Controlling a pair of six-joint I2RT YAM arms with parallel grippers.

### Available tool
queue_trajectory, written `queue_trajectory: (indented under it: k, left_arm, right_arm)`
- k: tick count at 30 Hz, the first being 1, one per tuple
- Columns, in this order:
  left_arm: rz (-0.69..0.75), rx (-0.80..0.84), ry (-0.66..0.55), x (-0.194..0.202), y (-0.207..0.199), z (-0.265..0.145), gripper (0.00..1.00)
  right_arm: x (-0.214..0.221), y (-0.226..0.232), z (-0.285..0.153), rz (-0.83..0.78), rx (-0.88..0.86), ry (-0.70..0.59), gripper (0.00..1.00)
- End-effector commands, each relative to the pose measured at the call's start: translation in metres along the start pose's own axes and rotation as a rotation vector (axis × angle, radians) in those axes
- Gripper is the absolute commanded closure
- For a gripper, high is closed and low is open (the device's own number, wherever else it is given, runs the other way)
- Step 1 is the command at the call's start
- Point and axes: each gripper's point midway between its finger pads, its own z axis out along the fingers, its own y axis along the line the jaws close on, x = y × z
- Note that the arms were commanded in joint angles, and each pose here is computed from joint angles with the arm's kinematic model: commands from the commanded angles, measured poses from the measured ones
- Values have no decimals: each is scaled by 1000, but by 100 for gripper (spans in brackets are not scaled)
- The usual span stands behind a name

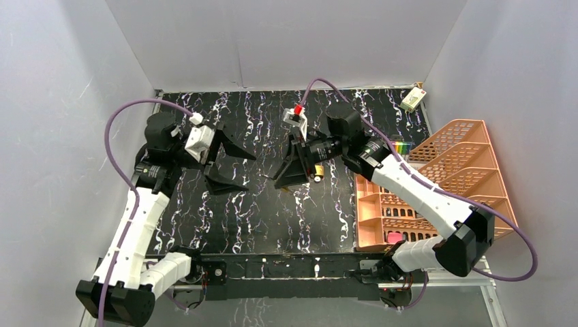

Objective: Lock with the key
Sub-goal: Lock the lock.

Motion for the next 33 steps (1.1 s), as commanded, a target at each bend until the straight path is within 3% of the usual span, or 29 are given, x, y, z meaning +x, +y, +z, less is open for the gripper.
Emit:
queue_trajectory:
  k: [1, 7, 16, 28, 33]
  left_arm:
    - [-82, 130, -62, 16, -21, 1, 18]
    - [-89, 55, -16, 17, -9, 1, 19]
    - [-79, 80, -24, 11, -10, 3, 19]
    - [-63, 75, -15, 4, -9, 5, 37]
    - [-82, 65, -8, 11, -5, 5, 38]
  right_arm:
    - [-21, 27, -1, -49, -118, -7, 57]
    - [-28, 34, -1, -67, -160, -12, 57]
    - [-30, 26, 5, -64, -180, -3, 57]
    - [-45, 20, 12, -81, -213, -16, 57]
    - [-47, 19, 13, -80, -223, -19, 57]
